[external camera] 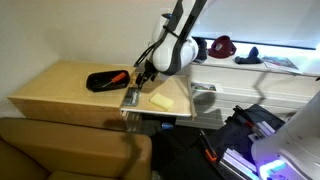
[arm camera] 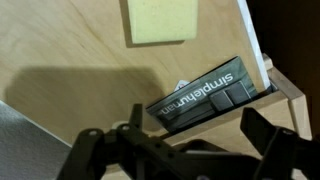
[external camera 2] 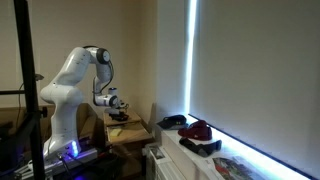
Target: Place the screwdriver in the black bowl, move the sticky notes to the windowsill, then unstack the caps
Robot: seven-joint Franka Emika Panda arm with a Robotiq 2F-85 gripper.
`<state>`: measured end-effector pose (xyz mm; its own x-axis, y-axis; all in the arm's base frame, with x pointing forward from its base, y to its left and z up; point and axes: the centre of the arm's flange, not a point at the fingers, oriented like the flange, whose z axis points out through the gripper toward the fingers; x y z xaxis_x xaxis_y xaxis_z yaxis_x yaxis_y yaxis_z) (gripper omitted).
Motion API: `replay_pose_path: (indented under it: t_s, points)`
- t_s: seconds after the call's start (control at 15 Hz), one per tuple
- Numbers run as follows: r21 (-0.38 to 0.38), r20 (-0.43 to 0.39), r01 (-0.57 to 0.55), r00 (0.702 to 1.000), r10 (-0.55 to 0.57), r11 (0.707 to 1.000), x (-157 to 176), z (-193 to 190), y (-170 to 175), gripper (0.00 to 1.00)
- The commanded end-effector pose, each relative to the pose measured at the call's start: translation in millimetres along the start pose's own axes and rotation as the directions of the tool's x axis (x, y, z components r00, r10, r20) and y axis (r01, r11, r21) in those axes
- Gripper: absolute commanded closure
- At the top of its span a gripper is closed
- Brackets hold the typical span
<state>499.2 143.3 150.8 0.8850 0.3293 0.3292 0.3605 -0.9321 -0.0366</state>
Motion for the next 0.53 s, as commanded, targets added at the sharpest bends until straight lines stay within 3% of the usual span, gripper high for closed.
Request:
replay_pose_path:
  t_s: [0.0, 0.2, 0.33, 0.4, 0.47]
  points:
    - [-0.029, 0.138, -0.035, 0.99, 0.039, 0.999, 12, 31, 8, 0.0]
    - [-0.049, 0.295, -0.06, 0.953, 0.072, 0.997, 17, 66, 20, 0.0]
    - [-0.032, 0.312, -0.065, 0.947, 0.072, 0.997, -32, 65, 26, 0.0]
    - [-0.041, 0.278, -0.053, 0.959, 0.062, 0.998, -8, 55, 21, 0.0]
    - [-0.039, 0.299, -0.058, 0.952, 0.067, 0.998, -19, 62, 22, 0.0]
